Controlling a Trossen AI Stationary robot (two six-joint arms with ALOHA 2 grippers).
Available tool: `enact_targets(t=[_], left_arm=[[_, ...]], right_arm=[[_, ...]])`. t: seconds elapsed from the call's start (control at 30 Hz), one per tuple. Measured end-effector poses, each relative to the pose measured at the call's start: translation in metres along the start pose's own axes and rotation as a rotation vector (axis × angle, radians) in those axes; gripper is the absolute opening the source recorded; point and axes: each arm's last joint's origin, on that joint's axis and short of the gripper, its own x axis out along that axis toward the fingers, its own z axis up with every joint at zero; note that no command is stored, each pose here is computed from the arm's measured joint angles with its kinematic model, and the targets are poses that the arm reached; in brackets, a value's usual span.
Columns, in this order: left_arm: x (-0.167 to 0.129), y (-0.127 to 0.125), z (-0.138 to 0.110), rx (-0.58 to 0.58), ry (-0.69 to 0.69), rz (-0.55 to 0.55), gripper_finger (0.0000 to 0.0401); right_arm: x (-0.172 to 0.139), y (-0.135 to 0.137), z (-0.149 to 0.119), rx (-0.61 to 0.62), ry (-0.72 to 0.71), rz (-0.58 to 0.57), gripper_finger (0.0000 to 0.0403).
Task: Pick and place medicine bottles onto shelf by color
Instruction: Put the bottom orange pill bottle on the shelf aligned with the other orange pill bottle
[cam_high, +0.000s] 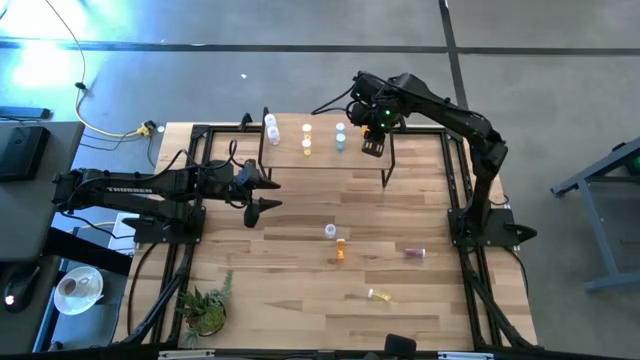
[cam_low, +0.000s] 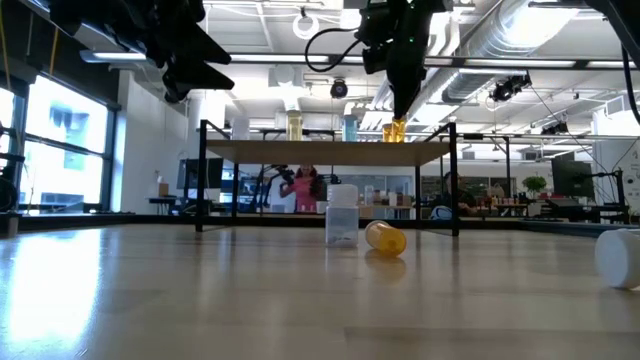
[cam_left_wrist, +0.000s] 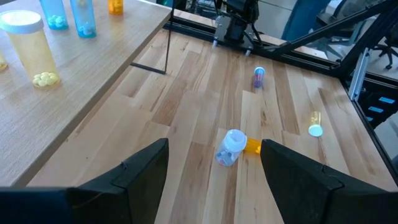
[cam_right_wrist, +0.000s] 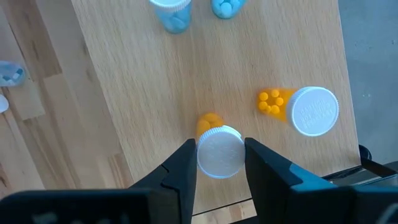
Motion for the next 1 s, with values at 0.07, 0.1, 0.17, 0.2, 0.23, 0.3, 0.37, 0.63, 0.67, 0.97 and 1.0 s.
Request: enact_targets(t=[0.07,0.1,0.17,0.2,0.23,0.3,0.37,0.63,0.67,0.97,1.0], left_arm=[[0.0000,0.0000,0.0000,0.000,0.000,0.000,0.0243],[0.0000,0.0000,0.0000,0.000,0.000,0.000,0.0243],[0.0000,0.0000,0.0000,0.000,0.000,0.000,0.0243],[0.0000,0.0000,0.0000,0.000,0.000,0.000,0.0243],[0.0000,0.0000,0.0000,0.000,0.000,0.000,0.0243],[0.0000,0.0000,0.0000,0.000,0.000,0.000,0.0243],[0.0000,0.0000,0.0000,0.000,0.000,0.000,0.0243],[0.0000,0.0000,0.0000,0.000,0.000,0.000,0.0243],[0.0000,0.0000,0.0000,0.000,0.000,0.000,0.0243],[0.0000,0.0000,0.0000,0.000,0.000,0.000,0.0243],[0.0000,0.0000,0.0000,0.000,0.000,0.000,0.0243]], right_arm=[[0.0000,0.0000,0.0000,0.000,0.000,0.000,0.0108],[0.0000,0.0000,0.0000,0.000,0.000,0.000,0.0108],[0.0000,0.0000,0.0000,0.000,0.000,0.000,0.0108],[0.0000,0.0000,0.0000,0.000,0.000,0.000,0.0108],[0.0000,0.0000,0.0000,0.000,0.000,0.000,0.0108],[0.0000,0.0000,0.0001,0.004,-0.001,-0.001,0.0108],[0.0000,0.0000,0.0000,0.005,0.000,0.000,0.0108],[0.0000,0.0000,0.0002,0.006,-0.001,-0.002,0.0108],[0.0000,0.0003,0.0005,0.005,-0.002,-0.005,0.0108],[0.0000,0.0007,0.0004,0.027,0.000,-0.005,0.0108],[0.0000,0.0007,0.0004,0.027,-0.001,-0.005,0.0108]])
